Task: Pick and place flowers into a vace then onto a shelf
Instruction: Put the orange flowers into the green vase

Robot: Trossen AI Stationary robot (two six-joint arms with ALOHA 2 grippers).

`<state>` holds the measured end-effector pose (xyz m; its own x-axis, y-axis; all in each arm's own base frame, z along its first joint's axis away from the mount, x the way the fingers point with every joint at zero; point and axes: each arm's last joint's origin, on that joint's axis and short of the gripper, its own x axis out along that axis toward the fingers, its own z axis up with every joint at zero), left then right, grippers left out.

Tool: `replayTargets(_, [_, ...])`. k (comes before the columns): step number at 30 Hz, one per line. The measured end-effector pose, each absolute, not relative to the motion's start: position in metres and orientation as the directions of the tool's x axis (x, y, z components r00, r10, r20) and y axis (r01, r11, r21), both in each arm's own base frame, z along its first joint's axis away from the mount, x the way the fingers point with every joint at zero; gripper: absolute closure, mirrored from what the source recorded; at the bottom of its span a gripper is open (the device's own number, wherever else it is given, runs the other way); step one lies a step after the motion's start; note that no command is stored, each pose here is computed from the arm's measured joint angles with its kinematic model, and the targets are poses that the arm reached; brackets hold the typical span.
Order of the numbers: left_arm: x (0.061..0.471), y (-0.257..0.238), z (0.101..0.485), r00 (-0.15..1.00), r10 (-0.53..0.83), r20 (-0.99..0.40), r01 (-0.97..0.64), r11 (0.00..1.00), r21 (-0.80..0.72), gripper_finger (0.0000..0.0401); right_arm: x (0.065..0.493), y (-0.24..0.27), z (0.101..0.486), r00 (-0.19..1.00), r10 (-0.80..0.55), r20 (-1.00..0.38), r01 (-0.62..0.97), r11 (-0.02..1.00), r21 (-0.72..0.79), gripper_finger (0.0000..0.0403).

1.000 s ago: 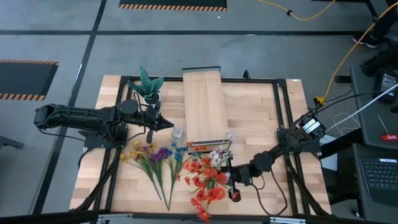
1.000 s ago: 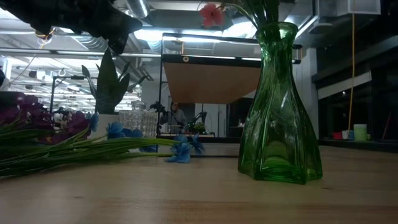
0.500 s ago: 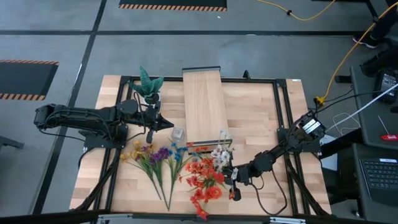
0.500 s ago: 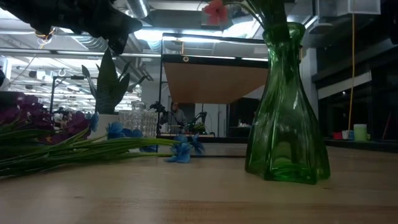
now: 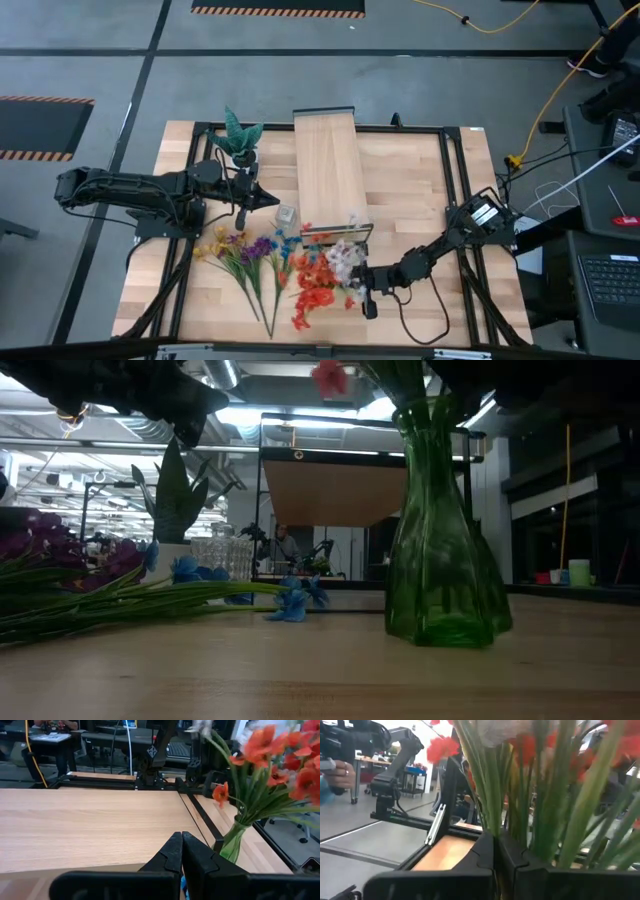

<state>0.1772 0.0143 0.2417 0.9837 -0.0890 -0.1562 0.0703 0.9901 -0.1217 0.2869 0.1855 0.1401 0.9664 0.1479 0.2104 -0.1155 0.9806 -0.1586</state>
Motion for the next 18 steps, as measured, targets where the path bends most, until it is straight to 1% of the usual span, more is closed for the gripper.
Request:
replayTargets(10, [0.177,0.014,0.241,0.983,-0.088,-0.159,0.069,0.99,-0.122,0.0398,0.283,0.189,0.14,0.965,0.157,0.211,-0.122,0.978,-0.17,0.0403])
replayTargets(18, [0.177,0.014,0.241,0.983,-0.088,-0.16,0.069,0.99,-0.123,0.0398,0.266,0.21,0.139,0.978,0.08,0.191,-0.034,0.972,-0.233,0.0401])
